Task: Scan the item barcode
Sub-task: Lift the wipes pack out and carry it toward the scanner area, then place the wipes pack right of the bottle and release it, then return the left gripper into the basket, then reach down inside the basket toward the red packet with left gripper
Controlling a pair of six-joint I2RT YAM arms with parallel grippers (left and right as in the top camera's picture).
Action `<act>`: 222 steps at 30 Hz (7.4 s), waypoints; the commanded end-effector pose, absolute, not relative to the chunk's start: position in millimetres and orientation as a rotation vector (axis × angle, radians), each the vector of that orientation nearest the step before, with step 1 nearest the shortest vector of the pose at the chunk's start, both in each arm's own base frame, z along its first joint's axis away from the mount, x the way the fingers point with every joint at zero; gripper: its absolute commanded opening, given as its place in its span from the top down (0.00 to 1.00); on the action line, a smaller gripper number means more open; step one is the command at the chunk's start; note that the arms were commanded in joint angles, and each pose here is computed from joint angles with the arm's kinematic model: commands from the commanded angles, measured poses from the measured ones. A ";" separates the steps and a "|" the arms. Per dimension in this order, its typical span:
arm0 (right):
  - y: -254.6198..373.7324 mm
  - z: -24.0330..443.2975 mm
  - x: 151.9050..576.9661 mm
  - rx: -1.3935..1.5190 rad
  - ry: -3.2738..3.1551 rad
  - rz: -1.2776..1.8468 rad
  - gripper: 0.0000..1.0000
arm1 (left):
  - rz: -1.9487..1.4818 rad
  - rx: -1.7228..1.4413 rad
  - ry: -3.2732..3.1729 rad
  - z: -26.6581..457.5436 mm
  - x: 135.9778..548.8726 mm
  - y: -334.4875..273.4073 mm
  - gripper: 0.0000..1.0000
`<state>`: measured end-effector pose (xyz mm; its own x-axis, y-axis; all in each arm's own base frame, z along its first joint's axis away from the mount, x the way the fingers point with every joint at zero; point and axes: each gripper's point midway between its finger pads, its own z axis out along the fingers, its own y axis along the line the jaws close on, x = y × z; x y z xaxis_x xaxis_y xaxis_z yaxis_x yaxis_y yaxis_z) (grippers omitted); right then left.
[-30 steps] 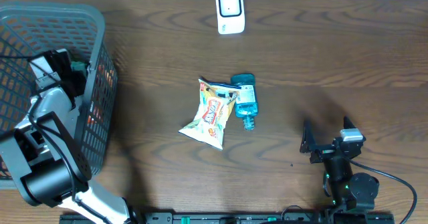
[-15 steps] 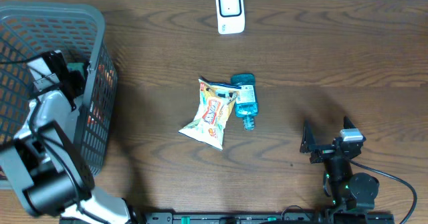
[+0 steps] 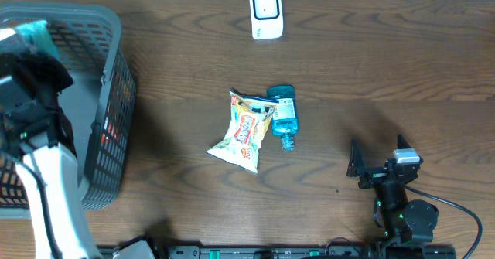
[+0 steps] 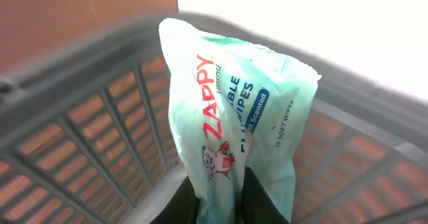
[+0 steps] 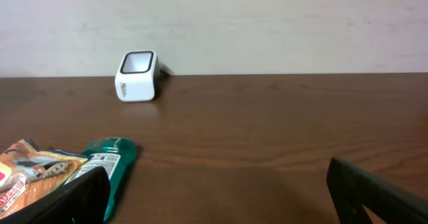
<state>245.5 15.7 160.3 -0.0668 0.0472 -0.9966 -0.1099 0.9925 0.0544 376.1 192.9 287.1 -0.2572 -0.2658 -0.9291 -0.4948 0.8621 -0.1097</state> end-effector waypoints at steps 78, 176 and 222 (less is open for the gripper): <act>16.5 159.7 245.3 -0.056 1.633 0.124 0.01 | -0.713 0.770 2.132 67.5 330.9 -406.3 0.51; 16.5 159.6 245.3 -0.056 1.634 0.124 0.01 | -0.191 -0.929 2.782 -47.9 373.2 127.8 0.00; 16.5 159.7 245.3 -0.056 1.633 0.124 0.01 | -0.176 -0.917 2.756 -84.5 357.3 122.3 0.00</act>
<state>245.5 15.6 160.2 -0.0671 0.0469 -0.9966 -0.1091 0.9926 0.0540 441.6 163.8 25.2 -0.6699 -0.5119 -0.5378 -0.4888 0.8493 -0.1995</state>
